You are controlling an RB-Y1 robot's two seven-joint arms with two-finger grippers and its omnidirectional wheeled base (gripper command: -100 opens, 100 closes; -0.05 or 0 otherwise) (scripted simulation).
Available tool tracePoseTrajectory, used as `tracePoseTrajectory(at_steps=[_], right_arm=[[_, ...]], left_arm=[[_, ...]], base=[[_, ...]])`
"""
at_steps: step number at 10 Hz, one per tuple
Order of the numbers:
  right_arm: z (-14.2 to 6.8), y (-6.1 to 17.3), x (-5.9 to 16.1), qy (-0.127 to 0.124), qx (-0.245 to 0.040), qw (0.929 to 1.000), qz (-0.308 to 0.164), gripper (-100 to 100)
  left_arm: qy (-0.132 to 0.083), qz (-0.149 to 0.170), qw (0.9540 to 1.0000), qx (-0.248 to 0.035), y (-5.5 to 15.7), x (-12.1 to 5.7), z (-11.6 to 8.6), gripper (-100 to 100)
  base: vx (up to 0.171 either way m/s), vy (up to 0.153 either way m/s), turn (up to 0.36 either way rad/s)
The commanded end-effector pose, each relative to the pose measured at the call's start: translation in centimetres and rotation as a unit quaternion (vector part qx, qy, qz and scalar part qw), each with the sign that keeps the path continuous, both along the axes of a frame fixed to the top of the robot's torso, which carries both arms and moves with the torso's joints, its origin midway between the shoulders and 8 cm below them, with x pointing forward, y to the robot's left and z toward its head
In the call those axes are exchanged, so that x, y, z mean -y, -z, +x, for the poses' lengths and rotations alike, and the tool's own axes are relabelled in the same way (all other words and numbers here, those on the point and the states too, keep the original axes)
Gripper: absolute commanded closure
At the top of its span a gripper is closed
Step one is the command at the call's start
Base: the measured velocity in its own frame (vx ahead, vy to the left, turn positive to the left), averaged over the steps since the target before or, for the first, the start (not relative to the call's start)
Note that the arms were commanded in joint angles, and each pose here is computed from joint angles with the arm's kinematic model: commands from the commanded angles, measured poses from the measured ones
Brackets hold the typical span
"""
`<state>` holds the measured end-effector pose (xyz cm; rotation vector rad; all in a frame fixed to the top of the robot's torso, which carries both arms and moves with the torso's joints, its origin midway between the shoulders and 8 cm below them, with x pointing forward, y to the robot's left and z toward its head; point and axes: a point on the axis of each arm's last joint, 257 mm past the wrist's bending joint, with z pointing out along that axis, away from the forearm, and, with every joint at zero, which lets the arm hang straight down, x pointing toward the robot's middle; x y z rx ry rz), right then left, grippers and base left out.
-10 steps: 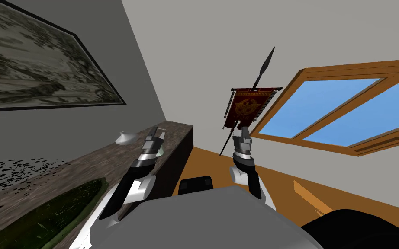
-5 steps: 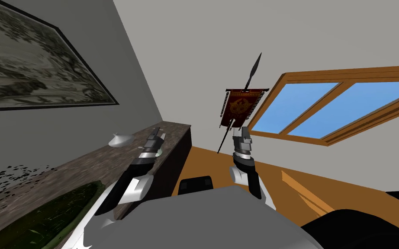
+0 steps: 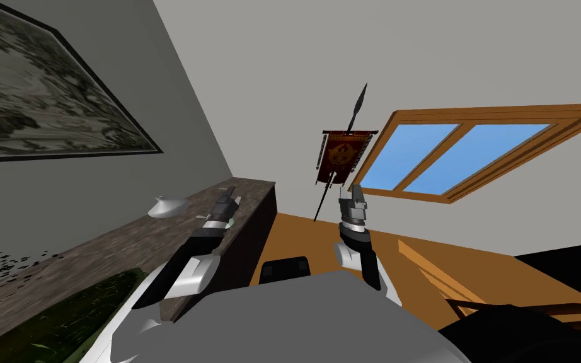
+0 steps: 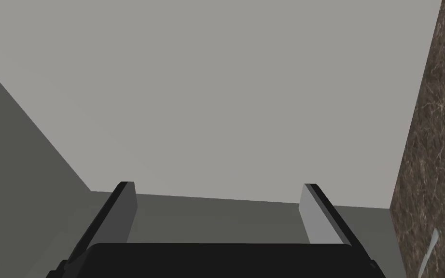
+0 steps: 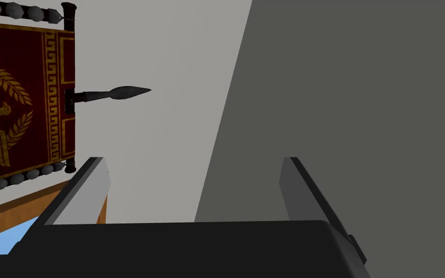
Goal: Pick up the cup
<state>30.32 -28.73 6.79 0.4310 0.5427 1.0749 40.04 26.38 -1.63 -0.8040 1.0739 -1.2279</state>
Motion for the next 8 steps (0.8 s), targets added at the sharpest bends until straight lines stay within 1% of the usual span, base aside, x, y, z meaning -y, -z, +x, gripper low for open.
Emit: tracePoseTrajectory(at_steps=[1,2,3,5,6,8], right_arm=[[0.0,0.0,0.0,0.000,0.000,1.0000,0.000,0],[0.0,0.0,0.0,0.000,0.000,1.0000,0.000,0],[0.0,0.0,0.0,0.000,0.000,1.0000,0.000,0],[0.0,0.0,0.0,0.000,0.000,1.0000,0.000,0],[0.0,0.0,0.0,0.000,0.000,1.0000,0.000,0],[0.0,0.0,0.0,0.000,0.000,1.0000,0.000,0]], left_arm=[[0.000,0.007,0.9998,-0.016,0.3,-0.4,0.4,-100],[-0.003,0.007,0.9995,-0.030,1.0,-0.5,0.6,-100],[-0.005,0.007,0.9993,-0.037,1.3,-0.6,0.7,-100],[-0.008,0.013,0.9979,-0.064,2.2,-1.1,1.1,-100],[-0.007,0.018,0.9972,-0.073,2.3,-1.4,1.2,-100],[-0.012,0.018,0.9952,-0.095,3.4,-1.7,1.4,-100]], base=[[-0.066,0.015,-0.132],[-0.058,0.017,-0.089],[-0.022,0.004,-0.005],[-0.043,0.005,-0.127],[-0.062,0.016,-0.173],[-0.039,0.008,-0.023]])
